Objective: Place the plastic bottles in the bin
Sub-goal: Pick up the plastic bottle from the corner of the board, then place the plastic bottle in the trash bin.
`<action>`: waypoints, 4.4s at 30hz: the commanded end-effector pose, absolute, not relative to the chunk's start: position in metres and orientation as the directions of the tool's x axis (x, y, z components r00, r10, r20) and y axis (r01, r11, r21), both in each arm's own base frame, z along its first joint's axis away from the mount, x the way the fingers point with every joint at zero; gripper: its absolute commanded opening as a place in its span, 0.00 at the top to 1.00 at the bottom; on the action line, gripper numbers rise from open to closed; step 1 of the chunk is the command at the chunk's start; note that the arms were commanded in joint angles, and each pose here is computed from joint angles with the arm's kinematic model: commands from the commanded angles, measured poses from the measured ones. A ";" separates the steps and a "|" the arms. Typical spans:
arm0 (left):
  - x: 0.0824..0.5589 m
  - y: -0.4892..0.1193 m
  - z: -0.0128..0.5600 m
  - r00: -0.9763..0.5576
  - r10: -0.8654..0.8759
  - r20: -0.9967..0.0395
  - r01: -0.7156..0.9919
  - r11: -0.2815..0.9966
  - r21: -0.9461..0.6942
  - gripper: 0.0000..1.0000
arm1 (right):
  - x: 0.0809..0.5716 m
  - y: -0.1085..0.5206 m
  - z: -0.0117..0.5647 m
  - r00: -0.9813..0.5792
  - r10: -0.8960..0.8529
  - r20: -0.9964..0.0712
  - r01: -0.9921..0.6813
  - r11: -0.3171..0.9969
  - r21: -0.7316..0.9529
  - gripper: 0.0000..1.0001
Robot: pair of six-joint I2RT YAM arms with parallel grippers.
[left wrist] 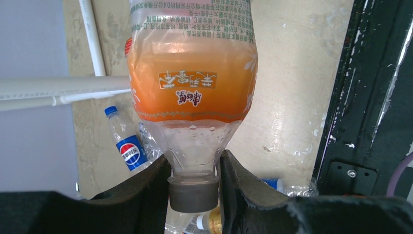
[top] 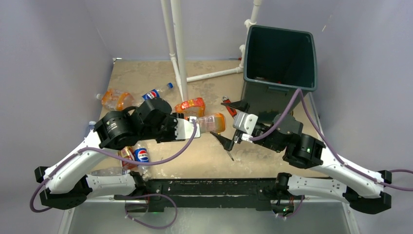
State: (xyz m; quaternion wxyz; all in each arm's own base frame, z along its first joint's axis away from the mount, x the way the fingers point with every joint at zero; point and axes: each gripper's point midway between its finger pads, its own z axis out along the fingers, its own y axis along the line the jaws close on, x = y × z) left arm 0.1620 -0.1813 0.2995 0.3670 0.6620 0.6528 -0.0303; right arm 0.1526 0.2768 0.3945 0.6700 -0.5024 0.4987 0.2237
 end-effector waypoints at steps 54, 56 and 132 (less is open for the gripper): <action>0.123 -0.147 0.517 0.378 -0.334 -0.863 0.743 0.665 0.068 0.06 | 0.115 0.282 0.429 0.306 0.344 -0.888 -0.907 0.390 -0.161 0.84; 0.122 -0.156 0.516 0.286 -0.432 -0.855 0.788 0.614 -0.047 0.04 | 0.104 0.285 0.431 0.260 0.417 -0.871 -0.936 0.330 -0.122 0.84; 0.294 -0.467 0.562 0.437 -0.609 -0.661 0.837 0.546 0.051 1.00 | 0.064 0.154 0.462 -0.085 0.632 -0.771 -0.917 0.253 0.309 0.01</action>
